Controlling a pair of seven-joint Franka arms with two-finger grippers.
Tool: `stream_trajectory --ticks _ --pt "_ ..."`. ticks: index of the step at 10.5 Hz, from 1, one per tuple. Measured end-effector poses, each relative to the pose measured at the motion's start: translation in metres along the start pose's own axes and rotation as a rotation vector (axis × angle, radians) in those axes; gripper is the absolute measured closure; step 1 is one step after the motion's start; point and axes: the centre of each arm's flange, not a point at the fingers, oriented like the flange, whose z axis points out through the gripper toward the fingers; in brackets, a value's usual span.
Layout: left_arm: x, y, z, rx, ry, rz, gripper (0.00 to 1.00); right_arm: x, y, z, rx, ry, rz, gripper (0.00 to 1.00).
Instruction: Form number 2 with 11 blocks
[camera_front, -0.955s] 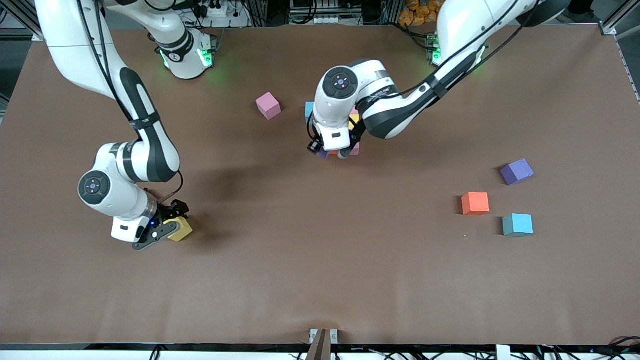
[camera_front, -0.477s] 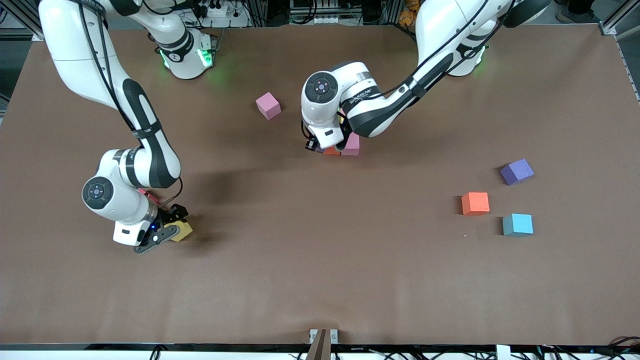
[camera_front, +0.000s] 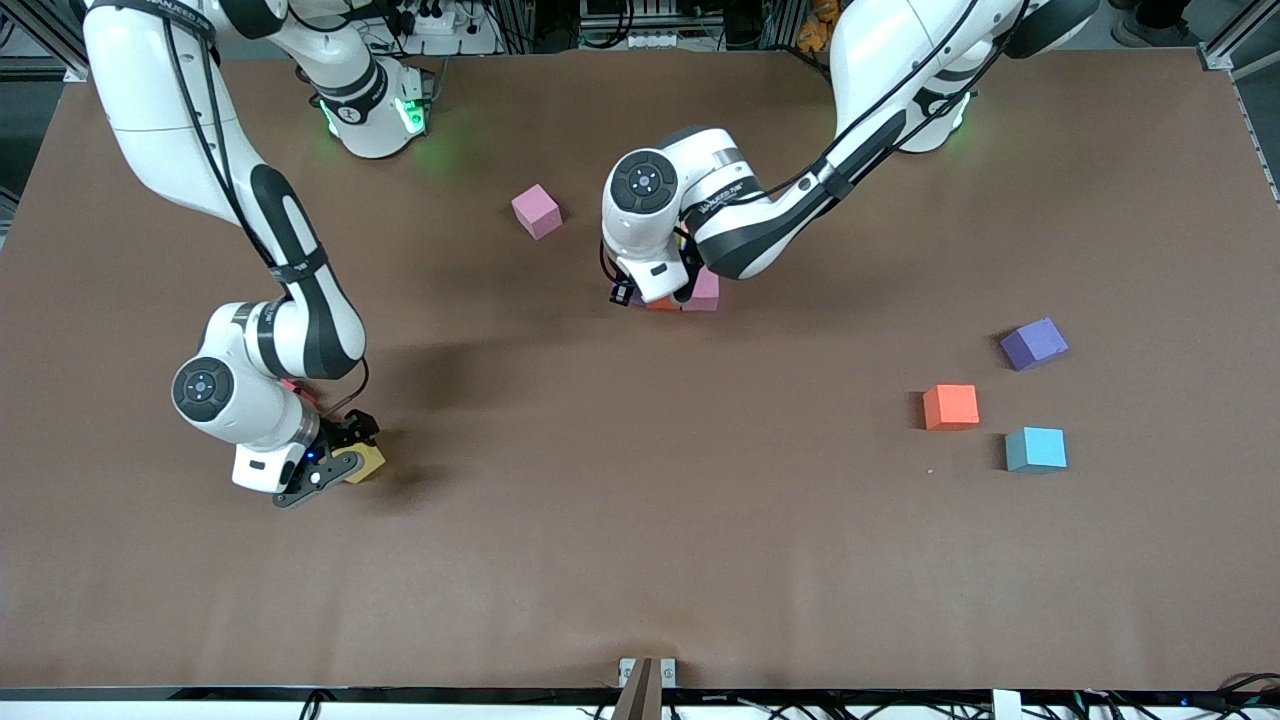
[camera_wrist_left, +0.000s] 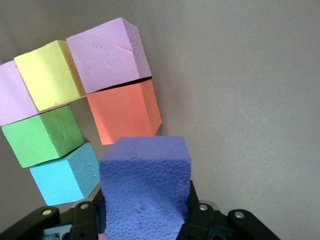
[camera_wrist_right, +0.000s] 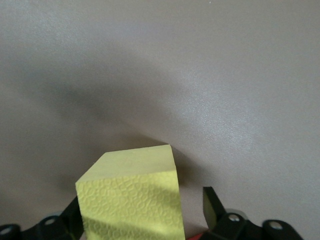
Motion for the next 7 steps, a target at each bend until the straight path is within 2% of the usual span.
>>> stream_trajectory --ticks 1,2,3,4,7 --pt "-0.0003 0.0007 0.0004 0.004 -0.005 -0.028 0.41 0.0004 -0.0007 0.0 0.001 0.0 -0.001 0.19" --pt "-0.0006 0.0013 0.0006 0.007 -0.009 -0.064 0.41 0.0007 -0.0009 0.0 0.001 0.001 -0.001 0.21" --pt "-0.0015 0.002 0.0002 0.008 -0.013 -0.102 0.41 0.001 -0.0013 -0.0002 0.001 0.001 -0.002 0.34" --pt "-0.0033 0.004 -0.002 0.005 -0.019 -0.154 0.41 0.0016 -0.0011 -0.0008 0.0 0.003 -0.002 0.39" --pt "-0.0097 0.0092 0.0023 0.008 -0.029 -0.253 0.41 0.0019 -0.001 -0.001 0.0 0.003 -0.002 0.43"
